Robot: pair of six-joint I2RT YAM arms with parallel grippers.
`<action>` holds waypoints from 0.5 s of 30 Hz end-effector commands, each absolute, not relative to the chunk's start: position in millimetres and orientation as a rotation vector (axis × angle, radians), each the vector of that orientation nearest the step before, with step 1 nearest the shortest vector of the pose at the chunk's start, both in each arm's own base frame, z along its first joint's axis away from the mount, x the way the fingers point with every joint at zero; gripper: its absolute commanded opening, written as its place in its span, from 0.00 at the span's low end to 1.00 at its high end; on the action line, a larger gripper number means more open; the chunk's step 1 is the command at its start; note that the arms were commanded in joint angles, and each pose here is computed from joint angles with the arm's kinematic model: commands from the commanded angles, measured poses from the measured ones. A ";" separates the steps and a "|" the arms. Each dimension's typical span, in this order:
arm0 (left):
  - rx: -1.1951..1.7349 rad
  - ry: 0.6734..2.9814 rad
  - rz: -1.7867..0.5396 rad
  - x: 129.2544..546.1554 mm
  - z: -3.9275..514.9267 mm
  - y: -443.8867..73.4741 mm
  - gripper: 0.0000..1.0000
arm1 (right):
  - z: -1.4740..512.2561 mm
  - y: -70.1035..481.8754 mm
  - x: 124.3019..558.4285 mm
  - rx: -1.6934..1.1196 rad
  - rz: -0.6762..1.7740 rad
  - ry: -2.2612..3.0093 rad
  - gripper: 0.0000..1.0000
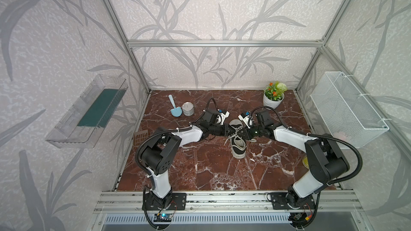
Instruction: Tie the shoes
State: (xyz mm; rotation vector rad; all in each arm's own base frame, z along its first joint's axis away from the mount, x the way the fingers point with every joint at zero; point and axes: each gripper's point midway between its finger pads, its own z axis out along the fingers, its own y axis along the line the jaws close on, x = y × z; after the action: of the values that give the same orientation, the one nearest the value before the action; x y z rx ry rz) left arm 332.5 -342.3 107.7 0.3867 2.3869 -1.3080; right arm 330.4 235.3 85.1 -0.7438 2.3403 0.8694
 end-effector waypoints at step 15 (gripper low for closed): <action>0.364 2.366 -1.341 330.4 106.2 -346.1 0.18 | 88.2 238.7 327.7 -0.747 0.891 2.332 0.20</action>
State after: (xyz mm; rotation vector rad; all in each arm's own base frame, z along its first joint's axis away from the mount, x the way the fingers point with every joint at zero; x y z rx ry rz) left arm 326.1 -340.3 98.2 0.3648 2.4060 -1.3140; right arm 331.3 235.8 86.0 -0.7382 2.3371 0.8717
